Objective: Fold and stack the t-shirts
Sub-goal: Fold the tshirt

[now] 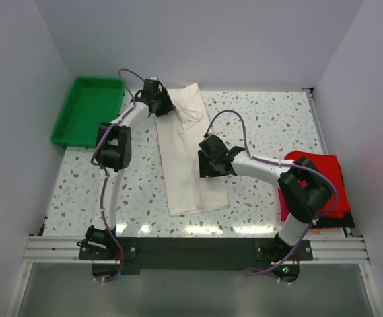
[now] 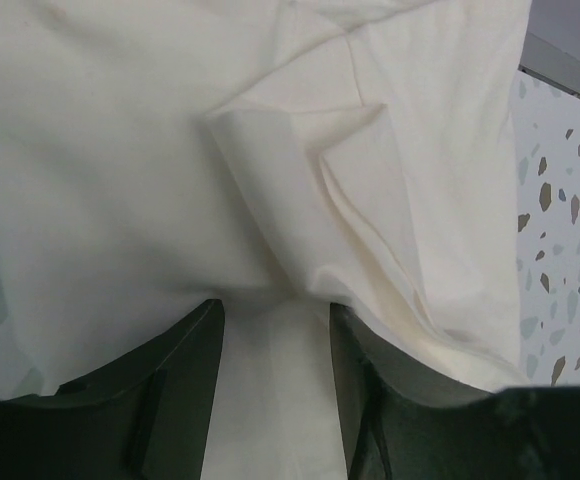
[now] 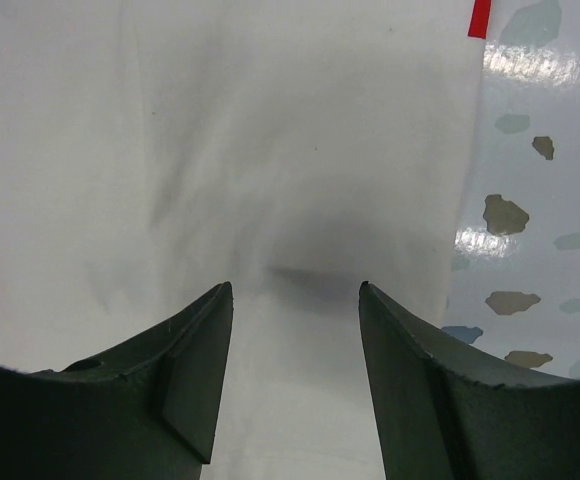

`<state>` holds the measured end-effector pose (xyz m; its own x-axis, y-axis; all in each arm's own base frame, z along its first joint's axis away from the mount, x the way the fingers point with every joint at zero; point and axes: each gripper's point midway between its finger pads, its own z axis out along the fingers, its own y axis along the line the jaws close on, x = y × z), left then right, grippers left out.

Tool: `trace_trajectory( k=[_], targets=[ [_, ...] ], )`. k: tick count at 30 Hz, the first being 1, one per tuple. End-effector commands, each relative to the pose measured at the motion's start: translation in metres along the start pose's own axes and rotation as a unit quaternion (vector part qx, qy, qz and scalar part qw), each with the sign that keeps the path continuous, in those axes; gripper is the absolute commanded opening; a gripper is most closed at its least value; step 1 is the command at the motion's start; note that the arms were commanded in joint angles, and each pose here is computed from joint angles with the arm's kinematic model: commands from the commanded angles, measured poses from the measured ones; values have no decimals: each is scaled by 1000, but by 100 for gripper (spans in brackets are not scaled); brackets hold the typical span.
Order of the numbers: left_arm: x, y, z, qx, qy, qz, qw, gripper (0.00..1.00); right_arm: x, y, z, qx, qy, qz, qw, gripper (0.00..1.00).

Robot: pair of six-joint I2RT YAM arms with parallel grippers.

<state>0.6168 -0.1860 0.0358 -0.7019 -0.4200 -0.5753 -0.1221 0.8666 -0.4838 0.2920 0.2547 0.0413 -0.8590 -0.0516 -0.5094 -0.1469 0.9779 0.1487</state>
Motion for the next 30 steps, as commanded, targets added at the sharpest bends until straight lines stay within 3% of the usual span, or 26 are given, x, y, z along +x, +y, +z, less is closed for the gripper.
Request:
trace_trajectory(
  k=[1, 3, 5, 6, 11, 15, 17, 18, 22, 26, 30],
  targets=[
    [-12, -10, -13, 36, 11, 14, 999, 55, -17, 10, -10, -24, -20, 4, 999, 57],
    [-38, -34, -43, 62, -21, 22, 998, 57, -8, 6, -13, -26, -15, 11, 999, 57],
    [-33, -37, -61, 72, -18, 19, 997, 58, 0, -1, -22, -27, -15, 20, 999, 57],
    [-56, -57, -94, 93, -56, 21, 994, 58, 4, -2, -24, -31, -12, 23, 999, 57],
    [-5, -37, -158, 67, -56, -14, 996, 54, 40, -20, -39, -38, 6, 35, 999, 57],
    [70, -1, -212, 14, -51, -43, 998, 44, 59, -31, -51, -48, 5, 47, 998, 58],
    [97, -5, -236, 18, -54, -48, 997, 42, 68, -36, -56, -52, 5, 48, 997, 57],
    [129, 18, -237, -10, -35, -49, 998, 41, 70, -37, -57, -53, 4, 50, 997, 57],
    [195, 40, -262, -21, -5, -71, 997, 37, 83, -45, -59, -53, 8, 57, 997, 57],
    [236, 52, -284, -11, 11, -76, 997, 37, 89, -43, -59, -67, 8, 68, 995, 56],
    [278, 55, -295, 17, 45, -76, 996, 44, 96, -44, -58, -72, 10, 79, 994, 54]
  ],
)
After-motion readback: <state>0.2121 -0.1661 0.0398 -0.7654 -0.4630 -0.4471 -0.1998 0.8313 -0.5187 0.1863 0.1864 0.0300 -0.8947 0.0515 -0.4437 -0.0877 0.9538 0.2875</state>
